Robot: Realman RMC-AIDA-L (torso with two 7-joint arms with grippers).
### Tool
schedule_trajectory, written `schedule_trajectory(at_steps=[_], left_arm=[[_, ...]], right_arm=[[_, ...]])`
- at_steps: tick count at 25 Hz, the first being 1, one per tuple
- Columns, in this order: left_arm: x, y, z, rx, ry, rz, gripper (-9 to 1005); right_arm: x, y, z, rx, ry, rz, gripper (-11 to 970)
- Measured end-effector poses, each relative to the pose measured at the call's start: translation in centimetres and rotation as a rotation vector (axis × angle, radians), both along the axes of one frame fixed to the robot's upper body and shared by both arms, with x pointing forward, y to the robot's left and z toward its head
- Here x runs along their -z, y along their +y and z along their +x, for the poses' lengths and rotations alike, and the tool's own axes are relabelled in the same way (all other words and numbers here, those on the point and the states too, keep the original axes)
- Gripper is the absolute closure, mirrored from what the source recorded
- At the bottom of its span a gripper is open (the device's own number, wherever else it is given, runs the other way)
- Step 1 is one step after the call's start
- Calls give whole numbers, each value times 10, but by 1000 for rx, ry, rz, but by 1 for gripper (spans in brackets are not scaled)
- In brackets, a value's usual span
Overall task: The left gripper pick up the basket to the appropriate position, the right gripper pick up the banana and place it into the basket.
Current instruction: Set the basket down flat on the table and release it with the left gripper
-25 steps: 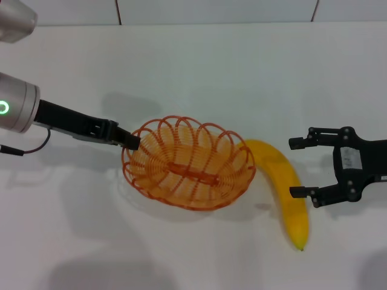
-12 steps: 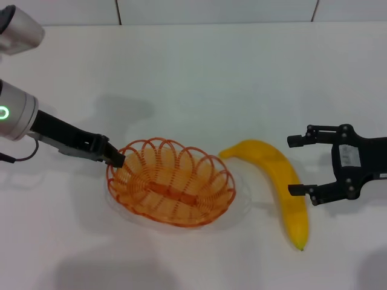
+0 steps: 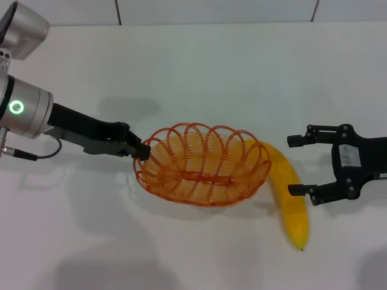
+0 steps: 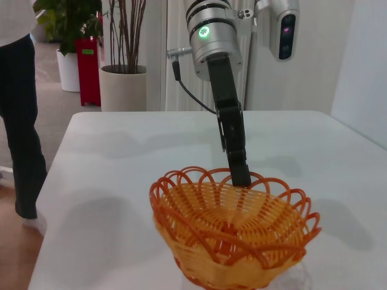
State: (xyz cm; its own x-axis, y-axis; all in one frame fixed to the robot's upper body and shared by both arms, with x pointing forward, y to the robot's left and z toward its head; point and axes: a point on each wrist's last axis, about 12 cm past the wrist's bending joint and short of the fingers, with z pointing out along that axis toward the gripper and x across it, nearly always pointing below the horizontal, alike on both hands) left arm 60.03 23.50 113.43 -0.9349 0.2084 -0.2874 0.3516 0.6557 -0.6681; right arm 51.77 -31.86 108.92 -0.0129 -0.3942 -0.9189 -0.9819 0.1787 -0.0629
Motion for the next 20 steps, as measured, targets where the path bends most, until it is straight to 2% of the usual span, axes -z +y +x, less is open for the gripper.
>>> schedule_trajectory(at_steps=[16,20], left_arm=[[6,5,4,-73,21,60,866],[8,5,6,-88,28,110,859]], right_arm=[[-1,0,0,-2,-2,2,75],[-2,2,2,-7,-4,4,75]])
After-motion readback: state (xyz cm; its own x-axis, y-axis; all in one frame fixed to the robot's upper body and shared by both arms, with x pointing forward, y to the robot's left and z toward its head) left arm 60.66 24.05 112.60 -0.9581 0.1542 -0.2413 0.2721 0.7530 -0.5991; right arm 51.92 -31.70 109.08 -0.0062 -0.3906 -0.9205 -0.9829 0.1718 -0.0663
